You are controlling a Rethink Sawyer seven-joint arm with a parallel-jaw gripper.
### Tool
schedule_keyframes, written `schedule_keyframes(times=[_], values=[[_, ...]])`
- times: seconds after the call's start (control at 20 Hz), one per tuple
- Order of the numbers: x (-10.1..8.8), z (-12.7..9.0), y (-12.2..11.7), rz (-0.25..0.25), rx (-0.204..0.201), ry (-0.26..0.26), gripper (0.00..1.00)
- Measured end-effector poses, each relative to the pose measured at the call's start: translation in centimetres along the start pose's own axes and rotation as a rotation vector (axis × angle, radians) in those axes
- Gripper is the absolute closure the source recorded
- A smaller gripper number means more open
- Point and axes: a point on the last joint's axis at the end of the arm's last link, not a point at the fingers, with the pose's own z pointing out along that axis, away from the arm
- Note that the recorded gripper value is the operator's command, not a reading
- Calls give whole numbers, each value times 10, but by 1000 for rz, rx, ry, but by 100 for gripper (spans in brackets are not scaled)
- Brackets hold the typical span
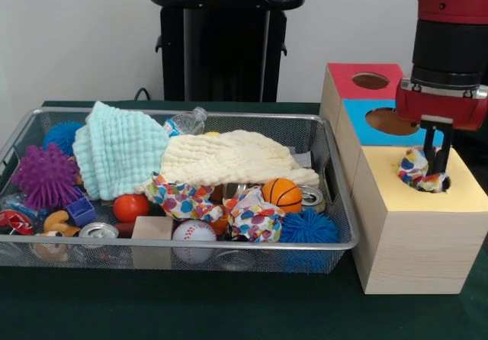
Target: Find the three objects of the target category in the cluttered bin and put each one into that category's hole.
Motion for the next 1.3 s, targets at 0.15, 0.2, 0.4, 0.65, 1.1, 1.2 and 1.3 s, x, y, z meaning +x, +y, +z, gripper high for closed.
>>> schedule_keyframes(times=[0.15, 0.2, 0.4, 0.65, 1.1, 1.2, 1.3], values=[[0, 7, -2, 0, 1, -16, 100], [1, 10, -3, -1, 2, -23, 100], [3, 26, -7, -4, 3, -53, 100], [4, 44, -10, -8, 4, -82, 100], [-10, 48, -7, 5, -6, -97, 100], [-11, 45, -5, 14, -5, -76, 100], [-10, 38, -3, 28, 1, -30, 100]])
